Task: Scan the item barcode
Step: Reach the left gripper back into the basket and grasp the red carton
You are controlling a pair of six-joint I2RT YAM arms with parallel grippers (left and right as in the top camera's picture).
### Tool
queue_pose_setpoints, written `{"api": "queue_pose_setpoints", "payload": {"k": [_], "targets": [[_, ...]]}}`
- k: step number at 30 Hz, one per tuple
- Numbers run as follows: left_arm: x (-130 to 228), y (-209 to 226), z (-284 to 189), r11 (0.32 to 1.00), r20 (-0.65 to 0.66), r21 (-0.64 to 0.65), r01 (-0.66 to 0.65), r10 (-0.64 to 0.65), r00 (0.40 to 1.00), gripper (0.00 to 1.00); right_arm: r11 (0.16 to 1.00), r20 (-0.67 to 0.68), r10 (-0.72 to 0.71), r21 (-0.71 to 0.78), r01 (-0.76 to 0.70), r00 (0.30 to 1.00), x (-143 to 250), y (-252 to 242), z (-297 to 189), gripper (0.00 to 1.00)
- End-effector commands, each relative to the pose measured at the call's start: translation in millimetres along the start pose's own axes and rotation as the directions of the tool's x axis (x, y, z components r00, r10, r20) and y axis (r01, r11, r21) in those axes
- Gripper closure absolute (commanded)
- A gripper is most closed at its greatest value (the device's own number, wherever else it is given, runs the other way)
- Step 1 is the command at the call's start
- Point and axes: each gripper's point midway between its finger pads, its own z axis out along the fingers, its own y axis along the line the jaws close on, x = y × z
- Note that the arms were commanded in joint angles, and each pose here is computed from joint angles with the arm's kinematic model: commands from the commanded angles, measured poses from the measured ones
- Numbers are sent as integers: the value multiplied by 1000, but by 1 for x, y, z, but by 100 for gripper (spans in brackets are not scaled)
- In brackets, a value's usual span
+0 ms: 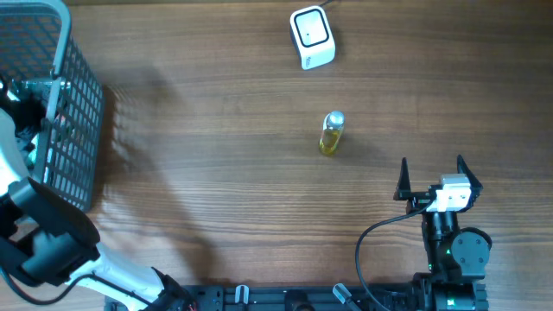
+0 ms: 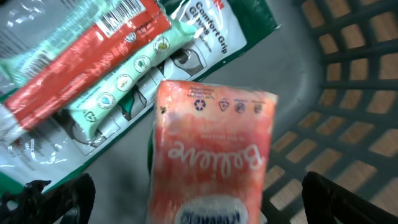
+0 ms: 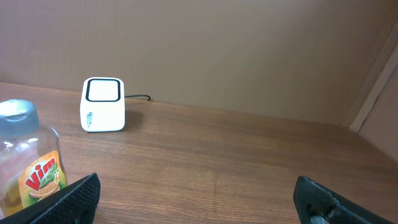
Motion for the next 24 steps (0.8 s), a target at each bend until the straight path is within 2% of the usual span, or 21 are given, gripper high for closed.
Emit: {"api": "queue_pose_setpoints", "payload": {"k": [1, 3, 5, 7, 8, 10, 11, 14, 17, 19, 22, 24], "targets": [[11, 5, 28, 1000, -78, -5, -9, 8, 997, 0, 1000, 4, -10, 19, 10, 1000, -1, -3, 0, 0], [18, 8, 43, 1000, -118, -17, -6, 4, 993, 3, 1000, 4, -10, 19, 10, 1000, -1, -3, 0, 0], [22, 11, 52, 1000, -141, -25, -4, 1, 990, 11, 1000, 4, -9, 19, 9, 1000, -1, -3, 0, 0], [24, 12, 58, 1000, -152, -29, -3, -1, 988, 28, 1000, 4, -10, 19, 10, 1000, -1, -3, 0, 0], [23, 12, 58, 1000, -148, -28, -2, -2, 989, 31, 1000, 4, -10, 19, 10, 1000, -1, -3, 0, 0], [21, 14, 58, 1000, -141, -27, 4, -7, 990, 46, 1000, 4, -9, 19, 9, 1000, -1, -3, 0, 0], [20, 16, 57, 1000, -138, -28, 8, -12, 990, 50, 1000, 4, -10, 19, 10, 1000, -1, -3, 0, 0], [7, 18, 41, 999, -99, 9, 43, -42, 994, 51, 1000, 4, -10, 19, 10, 1000, -1, -3, 0, 0], [-21, 4, -8, 985, -4, 156, 70, -70, 998, 51, 1000, 4, -10, 19, 10, 1000, -1, -3, 0, 0], [-43, 0, -58, 970, 101, 224, 94, -119, 988, 53, 1000, 4, -10, 19, 10, 1000, -1, -3, 0, 0], [-59, -6, -147, 960, 304, 278, 44, -131, 944, 53, 1000, 4, -9, 19, 9, 1000, -1, -3, 0, 0], [-57, -17, -189, 946, 378, 323, 32, -160, 912, 53, 1000, 4, -10, 19, 10, 1000, -1, -3, 0, 0]]}}
